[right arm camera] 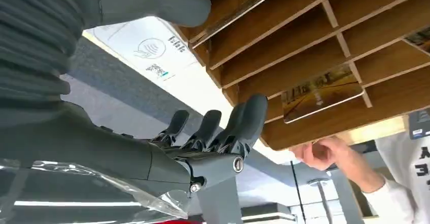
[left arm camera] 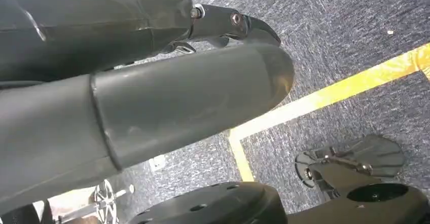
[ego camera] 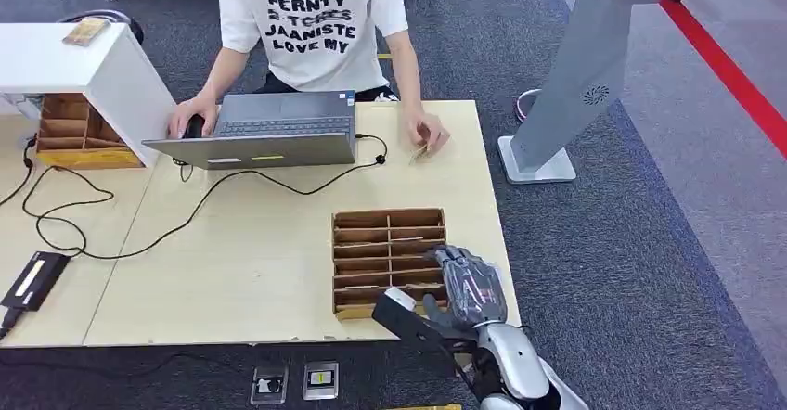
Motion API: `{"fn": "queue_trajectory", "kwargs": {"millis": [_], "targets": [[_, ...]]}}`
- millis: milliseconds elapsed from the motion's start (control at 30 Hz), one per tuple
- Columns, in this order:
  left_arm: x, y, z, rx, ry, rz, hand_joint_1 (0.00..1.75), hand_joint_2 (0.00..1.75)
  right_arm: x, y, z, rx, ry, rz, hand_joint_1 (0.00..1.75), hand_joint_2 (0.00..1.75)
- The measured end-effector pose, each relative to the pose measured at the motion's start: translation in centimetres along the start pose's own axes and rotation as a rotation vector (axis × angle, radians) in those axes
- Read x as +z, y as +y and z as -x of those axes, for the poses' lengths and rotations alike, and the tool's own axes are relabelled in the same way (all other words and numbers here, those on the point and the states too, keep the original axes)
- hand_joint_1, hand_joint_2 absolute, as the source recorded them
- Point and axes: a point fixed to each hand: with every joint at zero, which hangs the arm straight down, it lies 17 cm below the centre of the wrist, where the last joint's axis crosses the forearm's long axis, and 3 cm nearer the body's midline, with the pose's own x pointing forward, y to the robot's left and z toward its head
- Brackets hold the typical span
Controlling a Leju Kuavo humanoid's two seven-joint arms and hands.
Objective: Pass the card to the sensor for recognition and then transmit it.
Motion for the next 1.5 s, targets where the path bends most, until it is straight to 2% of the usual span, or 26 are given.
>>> {"fn": "queue_trajectory", "kwargs": {"millis": [267, 400, 433, 500, 967, 1133, 1367, 1500], "targets": [[0.0, 0.0, 0.0, -0.003, 0.000, -0.002, 0.00, 0.00, 0.0, 0.0, 0.9, 0.017, 0.022, 0.002, 0.59, 1.75], [0.0, 0.1, 0.0, -0.003, 0.002, -0.003, 0.00, 0.00, 0.0, 0.0, 1.3, 0.020, 0.032, 0.003, 0.65, 1.75], [0.0, 0.1, 0.0, -0.003, 0.002, -0.003, 0.00, 0.00, 0.0, 0.0, 1.4, 0.021, 0.034, 0.003, 0.73, 1.75], [0.0, 0.1, 0.0, -0.002, 0.002, -0.003, 0.00, 0.00, 0.0, 0.0, 1.5, 0.023, 0.036, 0.001, 0.79, 1.75], [0.0, 0.1, -0.1, -0.010, -0.002, -0.002, 0.00, 0.00, 0.3, 0.9, 1.4, -0.025, 0.033, -0.040, 0.63, 1.75], [0.0, 0.1, -0.1, -0.010, -0.002, -0.002, 0.00, 0.00, 0.3, 0.8, 1.0, -0.040, 0.025, -0.048, 0.63, 1.75], [0.0, 0.1, -0.2, -0.010, -0.003, -0.003, 0.00, 0.00, 0.3, 0.8, 0.8, -0.055, 0.022, -0.053, 0.75, 1.75], [0.0, 0.1, -0.2, -0.012, -0.004, -0.001, 0.00, 0.00, 0.3, 0.8, 0.8, -0.058, 0.022, -0.055, 0.73, 1.75]]}}
